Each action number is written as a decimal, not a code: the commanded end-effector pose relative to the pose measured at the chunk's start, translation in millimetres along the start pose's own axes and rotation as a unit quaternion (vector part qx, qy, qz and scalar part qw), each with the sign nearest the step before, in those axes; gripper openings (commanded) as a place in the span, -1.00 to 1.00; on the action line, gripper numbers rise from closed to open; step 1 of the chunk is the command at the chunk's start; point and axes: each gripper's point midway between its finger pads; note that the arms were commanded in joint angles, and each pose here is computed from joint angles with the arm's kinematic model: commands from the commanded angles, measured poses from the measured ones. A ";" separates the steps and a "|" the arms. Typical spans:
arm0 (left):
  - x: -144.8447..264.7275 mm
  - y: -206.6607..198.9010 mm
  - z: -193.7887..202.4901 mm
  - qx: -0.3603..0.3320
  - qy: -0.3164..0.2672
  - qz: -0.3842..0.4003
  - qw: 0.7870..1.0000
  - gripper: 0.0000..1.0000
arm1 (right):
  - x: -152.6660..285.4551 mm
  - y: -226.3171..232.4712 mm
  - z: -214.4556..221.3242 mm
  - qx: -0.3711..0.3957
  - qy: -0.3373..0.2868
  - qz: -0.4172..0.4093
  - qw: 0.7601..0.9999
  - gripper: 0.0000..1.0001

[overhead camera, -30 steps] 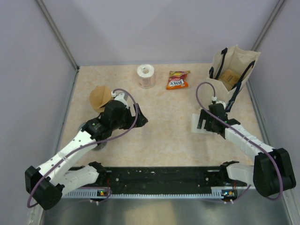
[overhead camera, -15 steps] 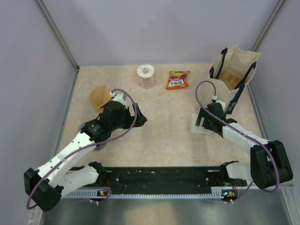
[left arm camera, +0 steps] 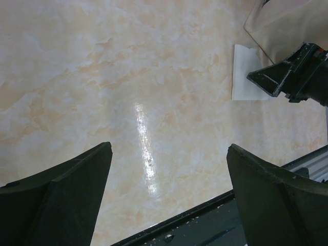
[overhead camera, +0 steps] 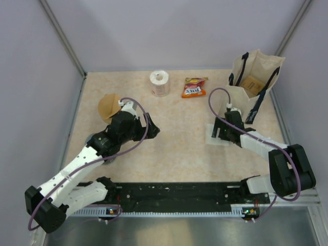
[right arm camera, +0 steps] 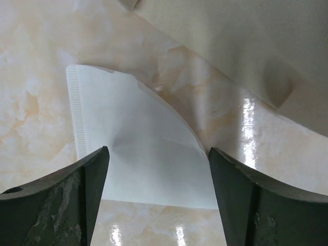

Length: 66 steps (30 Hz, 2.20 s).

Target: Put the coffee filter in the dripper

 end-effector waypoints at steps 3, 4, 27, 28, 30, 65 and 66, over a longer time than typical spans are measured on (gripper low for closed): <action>-0.4 -4.3 -9.8 -0.007 -0.024 0.007 1.000 0.97 | 14.7 18.3 -14.8 -0.002 -0.020 -0.056 0.998 0.48; -0.7 -5.3 -10.4 -0.008 -0.023 0.008 1.000 0.97 | 15.8 18.8 -12.4 -0.004 -0.016 -0.060 0.998 0.46; -8.0 -4.4 -7.3 -0.015 -0.013 0.004 1.000 0.97 | -26.4 38.7 -59.6 0.101 -0.050 -0.075 0.991 0.52; -8.2 -2.8 -7.0 -0.015 -0.013 0.001 1.000 0.97 | -28.8 35.7 -53.8 0.102 -0.033 -0.066 0.992 0.51; -7.7 0.2 -7.3 -0.016 -0.016 -0.005 1.000 0.97 | -28.5 35.3 -48.8 0.107 -0.021 -0.069 0.992 0.47; -9.5 9.1 -6.0 -0.020 -0.019 -0.023 0.999 0.98 | -15.2 60.5 -19.6 0.120 0.021 -0.159 0.980 -0.36; -9.3 9.5 -6.4 -0.019 -0.019 -0.024 0.999 0.98 | -16.2 60.6 -18.2 0.121 0.023 -0.159 0.980 -0.36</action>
Point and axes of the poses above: each gripper's point midway between its finger pads, its own x axis back along the fingers, its own y axis along the line the jaws close on, z = x × y, and after that the axes turned 10 degrees about x, right-handed
